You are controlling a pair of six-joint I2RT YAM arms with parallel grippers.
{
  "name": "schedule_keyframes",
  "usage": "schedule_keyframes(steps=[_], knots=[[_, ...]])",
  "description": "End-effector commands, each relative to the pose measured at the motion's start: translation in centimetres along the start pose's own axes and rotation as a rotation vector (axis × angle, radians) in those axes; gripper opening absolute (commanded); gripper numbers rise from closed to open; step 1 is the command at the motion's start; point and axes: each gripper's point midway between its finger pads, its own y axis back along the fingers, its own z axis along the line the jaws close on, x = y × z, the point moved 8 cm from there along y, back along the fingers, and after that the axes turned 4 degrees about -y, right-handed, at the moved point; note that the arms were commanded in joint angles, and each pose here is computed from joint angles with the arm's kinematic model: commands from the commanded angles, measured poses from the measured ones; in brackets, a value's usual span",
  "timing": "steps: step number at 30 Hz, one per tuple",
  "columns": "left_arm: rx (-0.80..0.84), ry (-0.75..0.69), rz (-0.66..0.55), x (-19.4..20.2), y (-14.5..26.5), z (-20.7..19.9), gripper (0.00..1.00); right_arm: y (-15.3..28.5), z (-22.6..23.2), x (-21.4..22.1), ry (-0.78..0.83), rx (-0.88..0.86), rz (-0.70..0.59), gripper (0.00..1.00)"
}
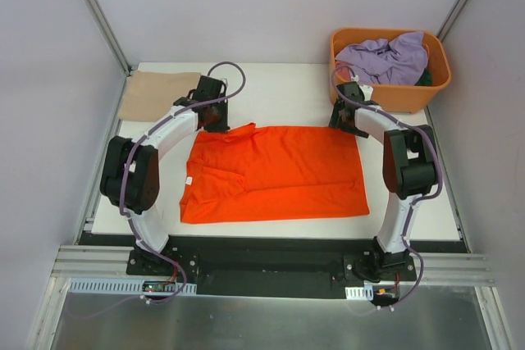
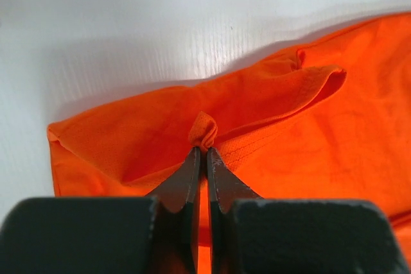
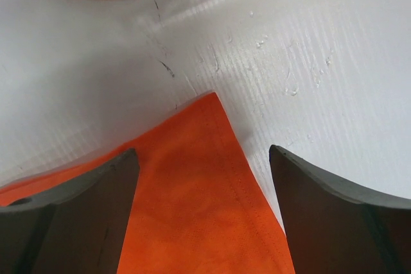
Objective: Fold and stack the t-shirts
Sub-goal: Grap the side of the flattened tshirt furthest away from the robot with both arms
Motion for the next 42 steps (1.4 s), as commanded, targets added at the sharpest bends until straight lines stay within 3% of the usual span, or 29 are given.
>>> schedule_keyframes(steps=[1, 17, 30, 35, 42], knots=[[0.09, -0.004, -0.095, -0.1, 2.4, -1.0, 0.0, -0.8, 0.6, -1.3, -0.053, 0.028, -0.031, 0.85], [0.218, -0.016, -0.132, 6.5, 6.2, -1.1, 0.0, 0.4, 0.8, -1.9, -0.078, -0.011, -0.043, 0.86], [0.242, 0.051, -0.147, 12.4, 8.5, -0.4, 0.0, 5.4, -2.6, 0.5, -0.135, -0.058, -0.066, 0.9], [0.282, 0.074, -0.129, 13.8, 8.7, -0.8, 0.0, 6.5, -1.5, 0.7, -0.154, -0.154, -0.08, 0.91], [0.3, 0.106, -0.094, 15.5, 8.6, -0.8, 0.0, 5.1, 2.4, -0.6, -0.079, -0.116, -0.073, 0.87]])
